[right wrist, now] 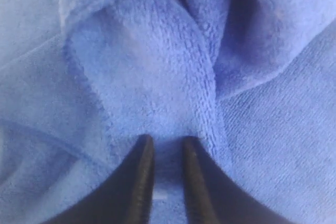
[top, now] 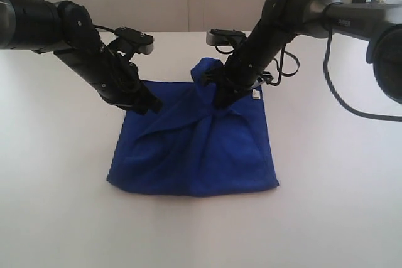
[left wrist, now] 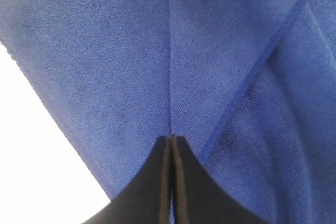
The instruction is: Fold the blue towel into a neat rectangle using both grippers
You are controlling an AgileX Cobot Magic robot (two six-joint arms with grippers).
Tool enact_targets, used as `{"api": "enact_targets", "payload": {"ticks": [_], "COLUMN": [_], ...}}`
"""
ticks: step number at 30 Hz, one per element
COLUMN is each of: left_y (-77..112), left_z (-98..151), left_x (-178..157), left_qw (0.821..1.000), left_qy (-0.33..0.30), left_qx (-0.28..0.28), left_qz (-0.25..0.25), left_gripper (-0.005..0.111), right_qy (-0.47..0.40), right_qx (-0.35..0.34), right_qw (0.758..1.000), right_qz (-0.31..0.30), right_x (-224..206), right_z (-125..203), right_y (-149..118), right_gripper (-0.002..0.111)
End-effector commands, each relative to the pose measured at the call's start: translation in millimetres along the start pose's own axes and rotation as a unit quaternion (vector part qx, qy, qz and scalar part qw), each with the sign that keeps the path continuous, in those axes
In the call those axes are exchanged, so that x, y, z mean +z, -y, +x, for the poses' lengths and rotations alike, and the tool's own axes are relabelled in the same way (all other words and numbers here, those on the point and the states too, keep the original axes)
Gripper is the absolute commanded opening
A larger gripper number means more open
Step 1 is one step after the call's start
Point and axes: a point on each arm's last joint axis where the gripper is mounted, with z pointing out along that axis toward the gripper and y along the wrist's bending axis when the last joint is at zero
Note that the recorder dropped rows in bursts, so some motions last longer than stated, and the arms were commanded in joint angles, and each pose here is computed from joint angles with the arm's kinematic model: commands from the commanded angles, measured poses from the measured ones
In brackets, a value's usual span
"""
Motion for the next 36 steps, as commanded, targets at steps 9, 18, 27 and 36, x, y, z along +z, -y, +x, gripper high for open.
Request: {"api": "enact_targets", "payload": {"ticks": [9,18,27,36], "left_y": [1.4,2.1,2.1,2.2], "left_z": [1.9,3.3,3.3,3.4], "left_x": [-3.7,-3.8,-3.8,-3.8], "left_qw": [1.000,1.000,1.000,1.000], "left_qy": [-0.007,-0.015,-0.015,-0.015], "left_qx": [-0.007,-0.007,-0.007,-0.007], "left_qz": [0.006,0.010,0.010,0.010], "left_gripper": [0.000,0.000,0.000,0.000], "right_qy": [0.035,0.017,0.002,0.012], "right_qx": [-0.030,-0.031,-0.020,-0.033], "right_qw": [0.999,0.998,0.999,0.999], "right_qz": [-0.006,0.052,0.046,0.032], "right_x": [-22.4,-21.9,-0.2,-2.7], "right_z": [-6.4,-3.6,-0.2,-2.1], "right_y": [-11.1,0.0,8.2,4.3], "right_gripper": [0.000,0.026,0.032,0.002]}}
